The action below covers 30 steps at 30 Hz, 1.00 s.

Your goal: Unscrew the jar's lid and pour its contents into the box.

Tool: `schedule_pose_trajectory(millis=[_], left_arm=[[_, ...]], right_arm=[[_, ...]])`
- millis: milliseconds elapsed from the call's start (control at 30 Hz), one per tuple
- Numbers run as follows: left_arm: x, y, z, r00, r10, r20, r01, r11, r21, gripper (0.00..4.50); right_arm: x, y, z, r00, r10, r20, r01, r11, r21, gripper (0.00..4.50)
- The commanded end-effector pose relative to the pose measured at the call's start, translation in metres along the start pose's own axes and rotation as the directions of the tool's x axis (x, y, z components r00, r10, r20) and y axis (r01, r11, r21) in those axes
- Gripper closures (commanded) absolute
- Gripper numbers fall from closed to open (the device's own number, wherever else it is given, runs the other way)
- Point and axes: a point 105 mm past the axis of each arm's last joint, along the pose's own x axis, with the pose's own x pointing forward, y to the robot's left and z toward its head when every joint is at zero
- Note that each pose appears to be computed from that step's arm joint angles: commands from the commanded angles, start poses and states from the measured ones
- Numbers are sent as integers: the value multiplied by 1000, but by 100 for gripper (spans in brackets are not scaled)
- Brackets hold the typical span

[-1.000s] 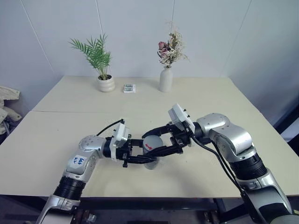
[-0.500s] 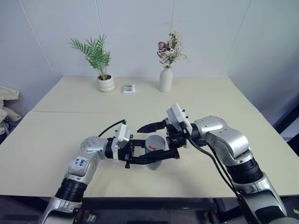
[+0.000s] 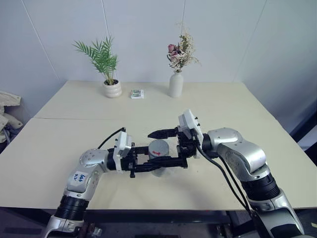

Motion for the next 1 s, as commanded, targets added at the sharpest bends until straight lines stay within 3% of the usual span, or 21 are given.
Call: schedule_pose_trajectory(millis=[33, 533, 1000], left_arm=[[5, -3, 15, 999, -17, 51, 14, 998, 55, 244], [4, -4, 14, 998, -1, 65, -3, 998, 62, 244], [-3, -4, 11, 998, 16, 56, -19, 999, 46, 244]], right_arm=[[0, -3, 15, 998, -35, 51, 38, 998, -46, 2], [-17, -18, 20, 989, -129, 72, 132, 991, -36, 2], [-57, -29, 6, 967, -253, 23, 253, 968, -1, 2]])
